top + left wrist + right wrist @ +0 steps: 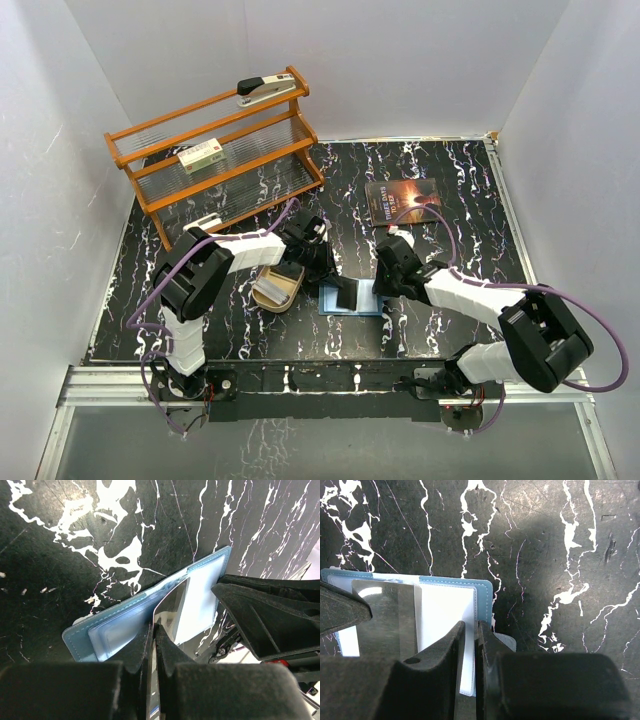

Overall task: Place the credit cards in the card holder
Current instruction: Insert the credit card into the card holder.

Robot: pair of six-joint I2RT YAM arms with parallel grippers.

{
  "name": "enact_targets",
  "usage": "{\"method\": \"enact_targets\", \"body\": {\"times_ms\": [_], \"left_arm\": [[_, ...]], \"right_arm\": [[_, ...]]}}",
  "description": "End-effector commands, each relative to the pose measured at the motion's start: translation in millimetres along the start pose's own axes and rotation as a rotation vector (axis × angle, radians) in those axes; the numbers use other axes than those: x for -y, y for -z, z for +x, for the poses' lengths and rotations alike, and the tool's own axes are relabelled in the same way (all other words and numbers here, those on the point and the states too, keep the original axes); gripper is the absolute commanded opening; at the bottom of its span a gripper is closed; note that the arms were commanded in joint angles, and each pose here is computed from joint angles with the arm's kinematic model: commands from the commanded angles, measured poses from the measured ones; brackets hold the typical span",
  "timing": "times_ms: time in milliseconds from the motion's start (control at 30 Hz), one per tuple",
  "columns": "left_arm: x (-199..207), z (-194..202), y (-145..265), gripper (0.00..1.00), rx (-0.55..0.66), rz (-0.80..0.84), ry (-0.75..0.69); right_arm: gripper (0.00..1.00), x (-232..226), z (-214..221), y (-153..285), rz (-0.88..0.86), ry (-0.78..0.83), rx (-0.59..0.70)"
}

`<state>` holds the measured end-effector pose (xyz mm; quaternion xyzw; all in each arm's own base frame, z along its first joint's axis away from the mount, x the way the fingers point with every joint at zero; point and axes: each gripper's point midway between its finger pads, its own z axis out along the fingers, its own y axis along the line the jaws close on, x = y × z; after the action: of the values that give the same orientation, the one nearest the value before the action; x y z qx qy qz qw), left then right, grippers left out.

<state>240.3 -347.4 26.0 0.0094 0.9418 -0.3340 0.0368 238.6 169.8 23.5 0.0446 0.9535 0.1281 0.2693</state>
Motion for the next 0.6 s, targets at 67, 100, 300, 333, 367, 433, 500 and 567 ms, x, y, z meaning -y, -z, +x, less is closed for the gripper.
{"method": "enact_targets", "body": {"times_ms": [67, 100, 300, 333, 367, 433, 500, 567], "left_arm": [[-13.6, 1.7, -13.9, 0.00, 0.018, -0.058, 0.024], [-14.5, 1.8, -14.8, 0.00, 0.018, -0.061, 0.026], [-9.7, 2.1, -18.7, 0.00, 0.036, -0.041, 0.038], [-10.6, 2.3, -19.0, 0.00, 0.039, -0.045, 0.040], [-11.9, 2.6, -19.1, 0.00, 0.044, -0.052, 0.043], [-12.7, 3.6, -19.1, 0.00, 0.055, -0.052, 0.057], [-12.2, 4.8, -20.4, 0.00, 0.061, -0.043, 0.071], [-11.3, 5.9, -21.5, 0.00, 0.066, -0.039, 0.080]], "right_arm": [[0.12, 0.0, 15.4, -0.2, -0.016, -0.037, -0.044], [0.12, -0.2, 15.6, 0.0, -0.017, -0.042, -0.044], [0.12, -1.5, 18.6, -0.1, -0.029, -0.056, -0.050], [0.12, -1.5, 18.6, 0.0, -0.030, -0.058, -0.049], [0.12, -1.1, 19.1, -0.1, -0.029, -0.059, -0.049], [0.12, -0.9, 19.9, -0.3, -0.030, -0.066, -0.049], [0.12, -1.7, 21.2, 0.0, -0.037, -0.076, -0.050], [0.12, -3.0, 20.1, 0.6, -0.043, -0.084, -0.045]]}}
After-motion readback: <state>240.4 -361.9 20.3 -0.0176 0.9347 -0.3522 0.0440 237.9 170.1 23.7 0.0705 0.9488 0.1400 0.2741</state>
